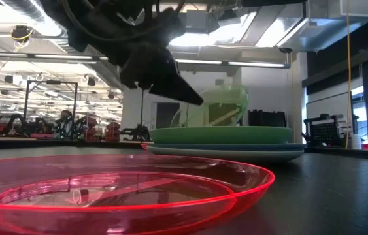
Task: Stack plastic plates
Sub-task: Stack the top light green plate on top of the orange plate, then stack the top pink plate on top of the light green plate
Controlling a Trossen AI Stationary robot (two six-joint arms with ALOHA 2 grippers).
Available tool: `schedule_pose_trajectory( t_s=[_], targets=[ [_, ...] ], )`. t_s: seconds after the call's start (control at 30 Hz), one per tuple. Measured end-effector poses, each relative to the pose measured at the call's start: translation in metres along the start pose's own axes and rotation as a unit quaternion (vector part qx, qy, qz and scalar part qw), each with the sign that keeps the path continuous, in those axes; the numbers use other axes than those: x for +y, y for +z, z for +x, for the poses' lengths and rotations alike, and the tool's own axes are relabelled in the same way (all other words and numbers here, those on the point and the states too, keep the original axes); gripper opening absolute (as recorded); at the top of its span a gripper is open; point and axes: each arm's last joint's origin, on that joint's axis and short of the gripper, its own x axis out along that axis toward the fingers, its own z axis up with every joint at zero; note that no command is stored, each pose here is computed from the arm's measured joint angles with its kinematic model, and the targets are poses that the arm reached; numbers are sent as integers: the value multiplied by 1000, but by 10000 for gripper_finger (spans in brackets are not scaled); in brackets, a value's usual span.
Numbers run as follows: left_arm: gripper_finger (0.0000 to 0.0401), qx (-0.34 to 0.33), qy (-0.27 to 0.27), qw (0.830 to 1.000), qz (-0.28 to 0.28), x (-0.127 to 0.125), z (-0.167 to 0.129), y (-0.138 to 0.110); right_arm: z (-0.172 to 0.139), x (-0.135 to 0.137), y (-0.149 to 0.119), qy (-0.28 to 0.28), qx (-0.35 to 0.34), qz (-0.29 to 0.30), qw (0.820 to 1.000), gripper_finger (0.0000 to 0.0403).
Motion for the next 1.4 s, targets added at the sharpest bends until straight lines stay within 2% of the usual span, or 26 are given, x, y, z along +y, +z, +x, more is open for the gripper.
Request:
schedule_pose_trajectory(
  t_s=[0.23,0.57,0.8,0.97,1.07,1.2,1.3,1.4],
  targets=[
    [9,10,-14,1000,4,-2,5,-6,0,0,0,0,0,0,1000,1],
    [78,13,-18,1000,-1,-3,7,-8,0,0,0,0,0,0,1000,1],
    [110,38,-11,999,-18,-2,3,-10,0,0,0,0,1,0,1000,1],
    [117,61,45,997,-12,8,-18,1,0,0,0,1,1,-1,1000,1],
    [117,81,112,990,3,18,-33,6,0,0,0,1,2,-1,1000,1],
    [118,117,195,974,20,34,-49,6,0,0,0,1,1,-1,1000,1],
    [118,153,209,966,-8,50,-51,-3,0,0,0,1,1,-1,1000,1],
    [118,195,189,961,-50,69,-49,-17,0,0,0,0,1,-1,1000,1]
  ],
)
